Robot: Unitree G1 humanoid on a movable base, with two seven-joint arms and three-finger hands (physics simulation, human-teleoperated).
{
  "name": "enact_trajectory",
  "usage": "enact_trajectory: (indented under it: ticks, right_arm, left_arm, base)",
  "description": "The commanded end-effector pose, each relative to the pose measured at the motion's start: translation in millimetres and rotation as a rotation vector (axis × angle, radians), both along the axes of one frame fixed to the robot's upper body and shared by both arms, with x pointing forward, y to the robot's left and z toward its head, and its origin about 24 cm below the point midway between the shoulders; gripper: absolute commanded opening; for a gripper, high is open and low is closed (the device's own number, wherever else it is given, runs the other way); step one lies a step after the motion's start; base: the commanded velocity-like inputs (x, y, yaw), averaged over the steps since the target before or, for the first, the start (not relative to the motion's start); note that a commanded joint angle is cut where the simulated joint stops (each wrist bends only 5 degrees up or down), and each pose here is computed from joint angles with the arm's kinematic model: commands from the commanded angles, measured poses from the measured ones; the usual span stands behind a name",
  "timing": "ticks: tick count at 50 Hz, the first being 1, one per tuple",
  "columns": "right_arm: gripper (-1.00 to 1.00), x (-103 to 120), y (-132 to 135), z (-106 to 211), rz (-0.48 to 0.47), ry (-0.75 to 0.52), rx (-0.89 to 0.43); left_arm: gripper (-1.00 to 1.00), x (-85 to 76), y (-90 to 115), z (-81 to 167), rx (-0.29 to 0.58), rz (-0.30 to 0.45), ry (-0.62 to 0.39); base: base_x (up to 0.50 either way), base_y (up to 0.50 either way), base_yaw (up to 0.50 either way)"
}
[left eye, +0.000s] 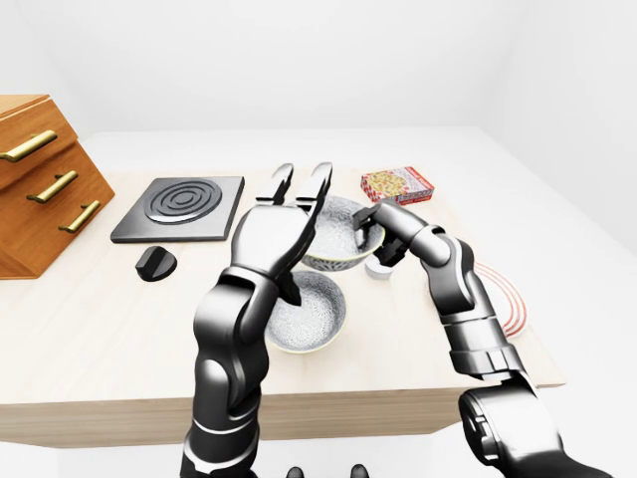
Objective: Pick the akita bowl from table center and place it on the plate.
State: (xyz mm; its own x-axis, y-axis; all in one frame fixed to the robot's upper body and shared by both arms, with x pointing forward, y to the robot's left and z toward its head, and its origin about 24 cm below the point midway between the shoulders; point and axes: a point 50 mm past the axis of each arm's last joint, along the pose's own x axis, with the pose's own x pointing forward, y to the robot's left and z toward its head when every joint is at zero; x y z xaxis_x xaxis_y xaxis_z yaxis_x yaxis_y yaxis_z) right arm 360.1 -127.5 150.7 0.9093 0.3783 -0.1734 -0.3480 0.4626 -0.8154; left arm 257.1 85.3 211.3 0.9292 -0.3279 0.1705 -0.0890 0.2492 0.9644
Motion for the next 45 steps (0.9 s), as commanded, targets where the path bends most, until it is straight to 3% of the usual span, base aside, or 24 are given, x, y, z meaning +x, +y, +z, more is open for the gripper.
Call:
enact_trajectory:
  ticks: [1,15,24,45]
  right_arm:
    - [-1.0,-5.4,-26.3,13.4,-0.019,-0.041,0.132]
    - [-1.0,-25.6,-81.2,21.8,-0.125,-0.071,0.067]
    - [-1.0,-36.4,-100.7,17.9,-0.172,-0.06,0.046]
    - [-1.0,-61.4,-146.7,-7.6,-0.335,-0.011,0.059]
  left_arm:
    - [1.0,7.1,18.9,5.1,-0.003,0.035,-0.01]
    - [1.0,9.2,30.2,-2.3,-0.013,0.036,0.027]
    - [1.0,18.8,37.9,-18.1,-0.013,0.043,0.113]
    - [1.0,18.9,37.7,-31.9,-0.014,0.04,0.171]
  base:
    - [0.0,0.0,0.0]
    - [0.0,0.0,0.0]
    - [0.0,0.0,0.0]
    - [0.0,0.0,0.0]
